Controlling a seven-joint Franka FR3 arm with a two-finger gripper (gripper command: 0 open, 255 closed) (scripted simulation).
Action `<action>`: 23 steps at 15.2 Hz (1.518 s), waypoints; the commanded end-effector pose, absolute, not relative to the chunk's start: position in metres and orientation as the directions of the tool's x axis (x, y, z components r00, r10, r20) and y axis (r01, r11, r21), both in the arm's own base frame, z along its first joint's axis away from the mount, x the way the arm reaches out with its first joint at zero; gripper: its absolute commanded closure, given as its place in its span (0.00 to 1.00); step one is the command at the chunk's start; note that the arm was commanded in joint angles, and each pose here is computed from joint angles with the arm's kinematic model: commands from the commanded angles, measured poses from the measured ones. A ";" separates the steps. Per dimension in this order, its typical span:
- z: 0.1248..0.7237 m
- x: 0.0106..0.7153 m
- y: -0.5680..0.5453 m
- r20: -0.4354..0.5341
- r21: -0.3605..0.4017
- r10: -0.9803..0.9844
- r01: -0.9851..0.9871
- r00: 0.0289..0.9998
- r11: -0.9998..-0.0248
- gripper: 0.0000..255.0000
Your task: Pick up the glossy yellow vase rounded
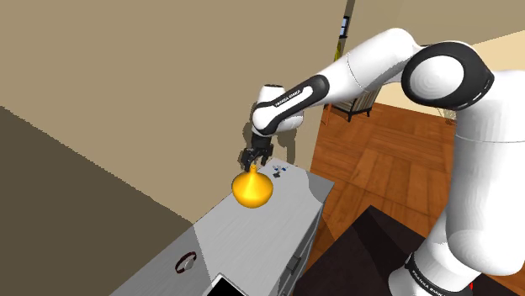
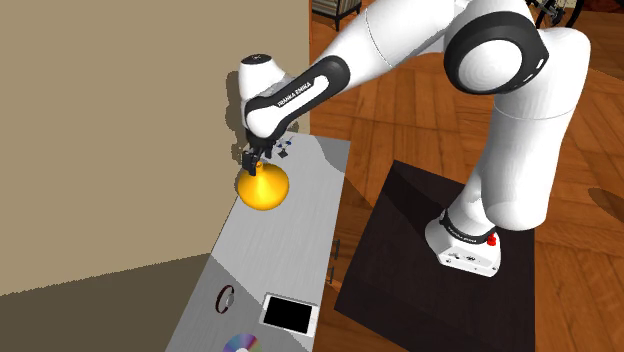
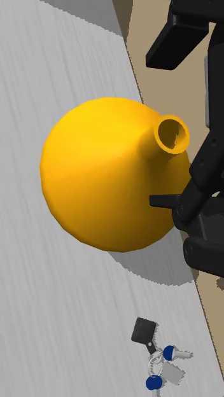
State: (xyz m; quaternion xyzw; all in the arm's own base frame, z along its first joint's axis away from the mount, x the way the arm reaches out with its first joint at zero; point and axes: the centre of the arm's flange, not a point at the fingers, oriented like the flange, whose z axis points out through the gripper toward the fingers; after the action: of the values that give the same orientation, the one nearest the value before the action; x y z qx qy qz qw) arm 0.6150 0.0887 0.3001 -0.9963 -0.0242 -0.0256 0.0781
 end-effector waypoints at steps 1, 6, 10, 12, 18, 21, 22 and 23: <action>0.288 0.615 0.089 0.056 -0.155 0.044 0.052 0.997 -0.987 0.00; 0.275 0.615 0.089 0.056 -0.154 0.044 0.052 0.997 -0.987 1.00; 0.275 0.615 0.089 0.056 -0.154 0.044 0.052 0.997 -0.987 1.00; 0.275 0.615 0.089 0.056 -0.154 0.044 0.052 0.997 -0.987 1.00; 0.291 0.615 0.089 0.056 -0.154 0.044 0.052 0.997 -0.987 1.00; 0.306 0.615 0.089 0.056 -0.155 0.044 0.052 0.997 -0.987 1.00; 0.312 0.615 0.089 0.056 -0.155 0.044 0.052 0.997 -0.987 1.00; 0.317 0.615 0.089 0.056 -0.155 0.044 0.052 0.997 -0.987 1.00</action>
State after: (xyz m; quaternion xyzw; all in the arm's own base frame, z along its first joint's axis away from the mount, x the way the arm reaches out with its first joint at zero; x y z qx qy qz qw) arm 0.6142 0.0900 0.3111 -0.9963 -0.0242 -0.0256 0.0782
